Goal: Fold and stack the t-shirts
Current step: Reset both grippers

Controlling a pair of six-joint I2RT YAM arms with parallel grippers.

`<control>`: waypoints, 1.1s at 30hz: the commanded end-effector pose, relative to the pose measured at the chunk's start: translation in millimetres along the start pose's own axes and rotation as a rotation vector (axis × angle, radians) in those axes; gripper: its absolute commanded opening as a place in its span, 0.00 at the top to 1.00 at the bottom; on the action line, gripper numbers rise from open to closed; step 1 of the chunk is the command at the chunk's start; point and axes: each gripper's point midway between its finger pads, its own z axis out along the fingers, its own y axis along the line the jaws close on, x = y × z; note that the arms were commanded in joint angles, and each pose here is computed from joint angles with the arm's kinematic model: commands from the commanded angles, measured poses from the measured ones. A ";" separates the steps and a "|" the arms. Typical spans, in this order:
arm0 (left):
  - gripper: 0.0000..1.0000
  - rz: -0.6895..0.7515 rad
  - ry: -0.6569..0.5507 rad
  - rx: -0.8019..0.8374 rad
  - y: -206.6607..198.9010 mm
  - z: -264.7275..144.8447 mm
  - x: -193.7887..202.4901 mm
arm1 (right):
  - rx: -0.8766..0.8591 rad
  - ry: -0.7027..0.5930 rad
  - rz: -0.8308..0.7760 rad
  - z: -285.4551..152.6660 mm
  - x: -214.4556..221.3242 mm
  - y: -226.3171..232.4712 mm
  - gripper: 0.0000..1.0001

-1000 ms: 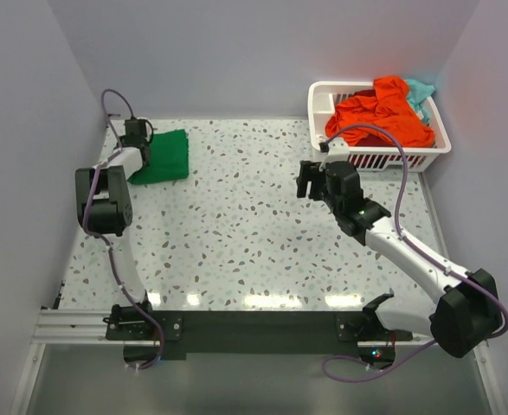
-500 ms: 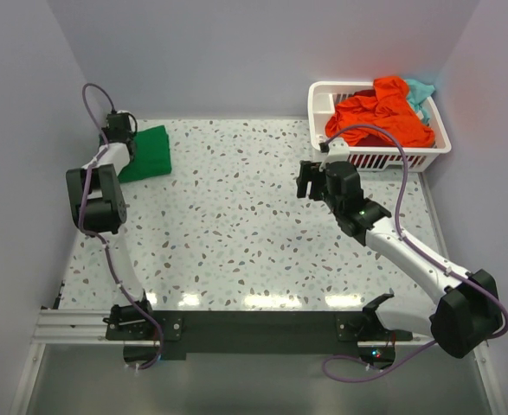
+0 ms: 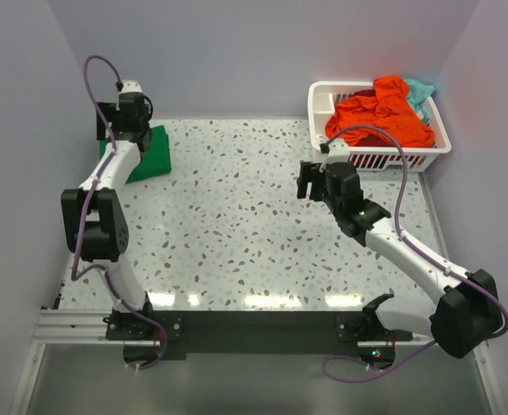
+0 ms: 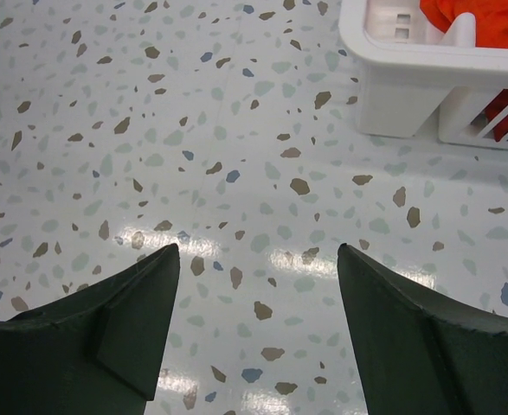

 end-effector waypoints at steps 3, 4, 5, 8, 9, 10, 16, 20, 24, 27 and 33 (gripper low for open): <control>0.00 -0.192 -0.181 0.147 -32.3 -88.4 -45.4 | 0.031 -0.069 0.024 -4.8 -14.7 -6.9 0.23; 0.00 -0.250 -0.222 0.189 -30.1 -110.7 -54.6 | 0.035 -0.066 0.021 -4.6 -12.7 -8.0 0.23; 0.00 -0.248 -0.203 0.233 -51.9 -128.0 -33.2 | 0.039 -0.065 0.020 -4.7 -11.8 -8.8 0.23; 0.00 -0.268 -0.283 0.314 -73.5 -184.0 -11.3 | 0.059 -0.078 0.024 -3.4 -9.1 -12.9 0.22; 0.00 -0.307 -0.329 0.347 -71.9 -202.3 -15.7 | 0.074 -0.082 0.027 -3.2 -8.5 -16.1 0.22; 0.00 -0.307 -0.336 0.378 -79.0 -212.8 -8.4 | 0.083 -0.078 0.024 -2.9 -5.6 -18.2 0.22; 0.00 -0.323 -0.358 0.571 -110.3 -263.1 30.7 | 0.109 -0.098 0.028 -6.7 -4.4 -25.3 0.22; 0.00 -0.331 -0.382 0.693 -118.6 -276.4 52.2 | 0.113 -0.089 0.019 -7.2 1.0 -27.4 0.22; 0.00 -0.351 -0.399 0.688 -107.0 -279.9 52.8 | 0.129 -0.084 0.015 -7.7 7.3 -31.8 0.22; 0.00 -0.363 -0.406 0.692 -101.8 -282.1 53.4 | 0.148 -0.073 0.008 -7.8 14.1 -36.4 0.22; 0.00 -0.391 -0.411 0.696 -98.0 -283.5 56.6 | 0.162 -0.063 0.005 -5.0 17.8 -38.4 0.22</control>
